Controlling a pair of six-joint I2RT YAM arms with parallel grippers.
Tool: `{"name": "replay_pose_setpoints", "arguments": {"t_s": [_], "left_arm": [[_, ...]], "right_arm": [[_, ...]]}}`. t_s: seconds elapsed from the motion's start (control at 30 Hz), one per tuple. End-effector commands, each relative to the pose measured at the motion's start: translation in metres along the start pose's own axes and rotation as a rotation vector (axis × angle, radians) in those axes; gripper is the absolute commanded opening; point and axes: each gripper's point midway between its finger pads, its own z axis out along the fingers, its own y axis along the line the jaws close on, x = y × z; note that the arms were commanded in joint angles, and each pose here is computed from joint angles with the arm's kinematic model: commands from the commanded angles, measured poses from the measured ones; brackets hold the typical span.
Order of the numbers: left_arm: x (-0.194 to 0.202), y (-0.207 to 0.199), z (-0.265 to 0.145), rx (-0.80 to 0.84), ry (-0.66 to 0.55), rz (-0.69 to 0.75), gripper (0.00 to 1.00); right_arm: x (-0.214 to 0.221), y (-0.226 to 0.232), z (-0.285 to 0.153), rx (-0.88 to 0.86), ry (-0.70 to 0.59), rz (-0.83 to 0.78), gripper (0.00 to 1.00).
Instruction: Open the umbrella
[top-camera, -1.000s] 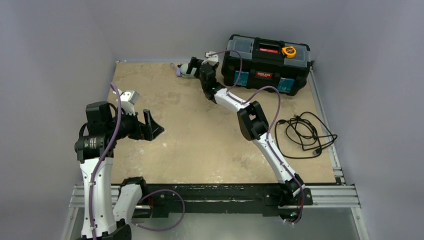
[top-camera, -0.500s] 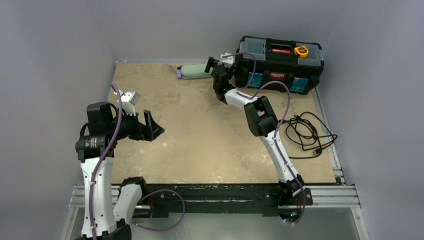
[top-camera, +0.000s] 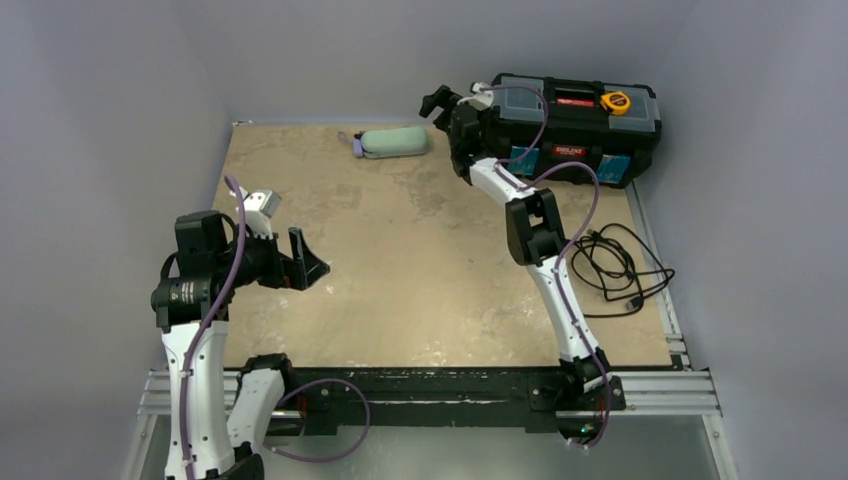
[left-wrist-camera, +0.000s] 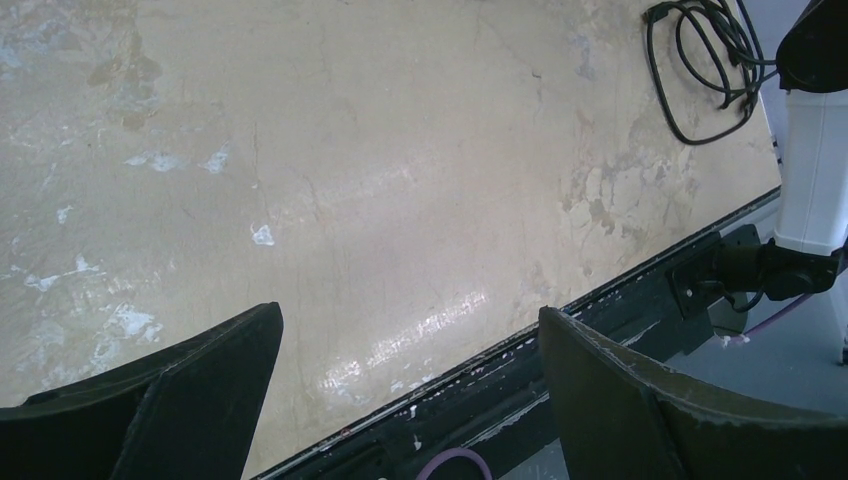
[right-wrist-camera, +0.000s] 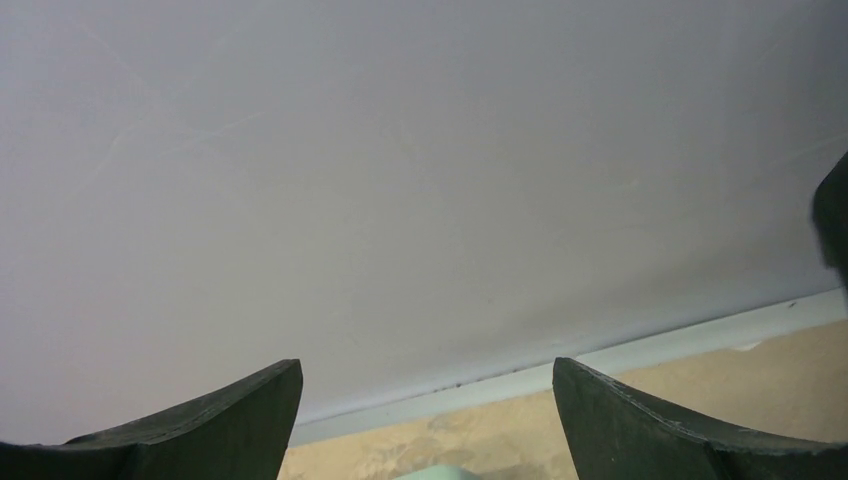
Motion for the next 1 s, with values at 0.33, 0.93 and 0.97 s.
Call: {"name": "replay_pose_setpoints", "arguments": {"t_s": [0.33, 0.93, 0.97], "left_arm": [[-0.014, -0.009, -0.01, 0.006, -0.012, -0.016, 1.0], [-0.029, -0.001, 0.0, 0.009, -0.019, -0.006, 1.0], [-0.03, 0.0, 0.002, 0.011, -0.02, -0.012, 1.0]], "right_arm": [[0.096, 0.011, -0.017, -0.047, 0.265, 0.228, 0.99], [0.073, 0.11, -0.225, -0.567, 0.687, 0.207, 0.73], [0.065, 0.107, -0.221, -0.568, 0.659, 0.126, 0.77]]}}
